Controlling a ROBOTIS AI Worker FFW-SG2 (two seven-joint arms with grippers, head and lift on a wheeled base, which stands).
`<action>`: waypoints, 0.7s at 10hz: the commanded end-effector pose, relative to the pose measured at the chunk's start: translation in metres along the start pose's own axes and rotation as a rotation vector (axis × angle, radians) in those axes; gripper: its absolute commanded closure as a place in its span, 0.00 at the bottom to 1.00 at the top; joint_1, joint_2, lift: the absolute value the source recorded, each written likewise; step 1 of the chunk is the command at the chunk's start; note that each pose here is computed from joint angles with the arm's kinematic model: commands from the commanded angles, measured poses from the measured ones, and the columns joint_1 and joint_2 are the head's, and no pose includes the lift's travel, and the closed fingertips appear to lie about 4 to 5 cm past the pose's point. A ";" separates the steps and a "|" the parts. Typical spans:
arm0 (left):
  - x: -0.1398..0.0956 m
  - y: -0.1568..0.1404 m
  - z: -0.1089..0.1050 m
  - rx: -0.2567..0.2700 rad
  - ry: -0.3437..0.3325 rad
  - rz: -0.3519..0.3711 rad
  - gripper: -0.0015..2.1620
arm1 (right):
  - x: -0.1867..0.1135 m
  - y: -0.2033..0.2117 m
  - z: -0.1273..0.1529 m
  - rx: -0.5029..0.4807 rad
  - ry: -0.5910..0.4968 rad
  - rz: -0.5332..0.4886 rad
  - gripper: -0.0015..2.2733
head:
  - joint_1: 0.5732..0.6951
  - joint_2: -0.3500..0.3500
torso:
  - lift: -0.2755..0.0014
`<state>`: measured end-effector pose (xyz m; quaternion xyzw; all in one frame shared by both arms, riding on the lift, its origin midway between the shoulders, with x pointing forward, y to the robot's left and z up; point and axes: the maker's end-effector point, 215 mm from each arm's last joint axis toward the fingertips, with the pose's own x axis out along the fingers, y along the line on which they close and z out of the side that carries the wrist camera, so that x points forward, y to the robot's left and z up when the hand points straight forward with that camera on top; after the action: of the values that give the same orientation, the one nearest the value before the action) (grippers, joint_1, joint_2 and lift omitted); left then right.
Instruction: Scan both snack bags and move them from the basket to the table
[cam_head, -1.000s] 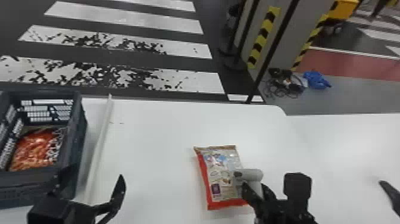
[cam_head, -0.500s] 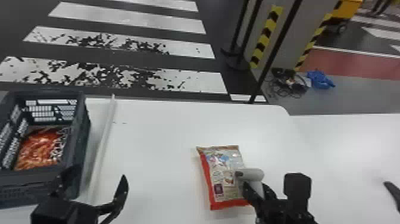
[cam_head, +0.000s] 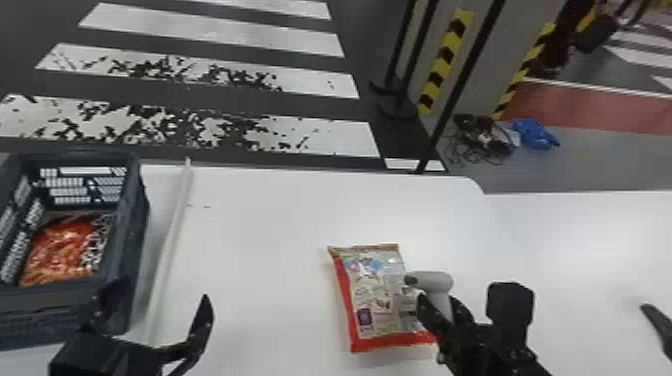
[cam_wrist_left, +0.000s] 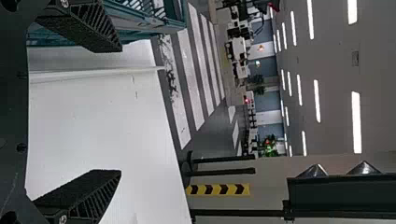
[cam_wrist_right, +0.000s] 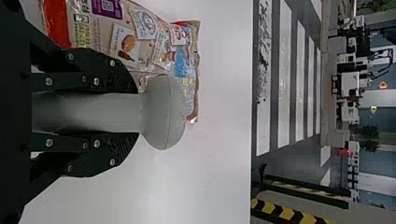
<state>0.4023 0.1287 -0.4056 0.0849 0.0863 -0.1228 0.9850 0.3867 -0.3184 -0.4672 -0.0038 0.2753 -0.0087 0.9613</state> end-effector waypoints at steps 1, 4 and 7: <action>-0.001 -0.002 0.000 0.001 0.000 -0.003 0.03 | 0.007 -0.024 0.009 0.008 -0.010 -0.040 0.99 | 1.00 0.13 | 0.64; -0.002 -0.004 0.002 0.000 -0.004 -0.005 0.03 | 0.026 -0.060 0.001 0.016 0.012 -0.093 0.99 | 1.00 0.04 | 0.64; -0.003 -0.004 0.004 0.005 -0.006 -0.006 0.03 | 0.049 -0.084 -0.009 -0.009 0.024 -0.121 0.99 | 1.00 0.00 | 0.64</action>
<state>0.3991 0.1250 -0.4021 0.0867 0.0838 -0.1262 0.9847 0.4195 -0.3987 -0.4968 -0.0207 0.2863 -0.0641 0.9558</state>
